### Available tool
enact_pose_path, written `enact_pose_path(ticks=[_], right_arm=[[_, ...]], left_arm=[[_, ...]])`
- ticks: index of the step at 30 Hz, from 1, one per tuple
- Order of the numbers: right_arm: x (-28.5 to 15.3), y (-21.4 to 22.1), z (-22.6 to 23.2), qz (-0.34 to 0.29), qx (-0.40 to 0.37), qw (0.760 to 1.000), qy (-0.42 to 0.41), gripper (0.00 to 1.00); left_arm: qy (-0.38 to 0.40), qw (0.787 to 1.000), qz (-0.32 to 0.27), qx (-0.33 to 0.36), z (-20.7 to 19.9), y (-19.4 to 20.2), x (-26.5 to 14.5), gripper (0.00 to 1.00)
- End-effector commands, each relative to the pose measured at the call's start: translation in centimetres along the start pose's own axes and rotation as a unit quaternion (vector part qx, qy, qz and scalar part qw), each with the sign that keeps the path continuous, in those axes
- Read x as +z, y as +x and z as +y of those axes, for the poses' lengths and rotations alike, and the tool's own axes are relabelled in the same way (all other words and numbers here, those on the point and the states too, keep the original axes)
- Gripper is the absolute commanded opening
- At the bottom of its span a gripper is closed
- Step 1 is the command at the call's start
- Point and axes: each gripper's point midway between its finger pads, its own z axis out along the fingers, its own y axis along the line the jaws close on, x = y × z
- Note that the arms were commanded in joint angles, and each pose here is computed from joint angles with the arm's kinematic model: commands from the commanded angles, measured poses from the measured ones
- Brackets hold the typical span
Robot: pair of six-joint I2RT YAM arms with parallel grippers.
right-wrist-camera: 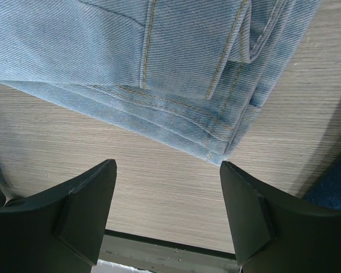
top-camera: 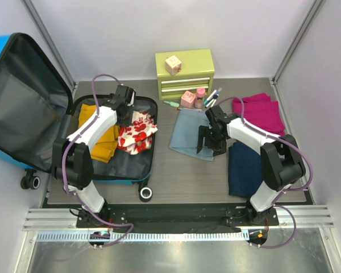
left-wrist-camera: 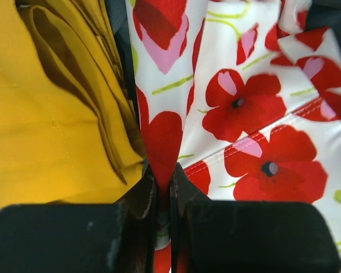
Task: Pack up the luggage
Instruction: Place the clothes in the luggage.
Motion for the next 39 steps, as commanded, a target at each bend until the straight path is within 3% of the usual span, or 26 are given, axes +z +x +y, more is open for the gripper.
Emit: enact_pose_path(ticks=[1, 17, 26, 32, 33, 35, 36, 39], right_arm=[[-0.5, -0.7, 0.2, -0.011, -0.006, 1.000, 0.001, 0.79], [-0.5, -1.0, 0.3, -0.012, -0.004, 1.000, 0.002, 0.79], [-0.7, -1.3, 0.7, -0.012, -0.008, 1.000, -0.001, 0.79], [-1.0, -1.3, 0.7, -0.013, -0.011, 1.000, -0.002, 0.79], [-1.1, -1.3, 0.7, -0.015, -0.012, 1.000, -0.003, 0.79], [-1.1, -1.4, 0.7, -0.016, -0.013, 1.000, -0.003, 0.80], [-1.2, -1.5, 0.7, -0.019, -0.013, 1.000, -0.003, 0.80], [-1.4, -1.5, 0.8, -0.022, -0.015, 1.000, -0.005, 0.81]], left_arm=[[-0.025, 0.997, -0.060, -0.031, 1.5, -2.9, 3.1, 0.00], [-0.081, 0.994, -0.001, -0.074, 3.5, -0.1, 6.6, 0.02], [-0.051, 0.988, 0.037, -0.139, 3.0, 3.1, 8.0, 0.00], [-0.032, 0.986, 0.036, -0.163, 2.6, 2.8, 7.4, 0.01], [-0.029, 0.985, 0.032, -0.166, 2.8, 2.3, 7.0, 0.19], [-0.025, 0.985, 0.026, -0.170, 3.0, 1.7, 5.9, 0.42], [-0.020, 0.985, 0.019, -0.170, 2.9, 1.1, 5.3, 0.64], [0.004, 0.985, -0.004, -0.175, 2.6, -0.2, 3.2, 0.83]])
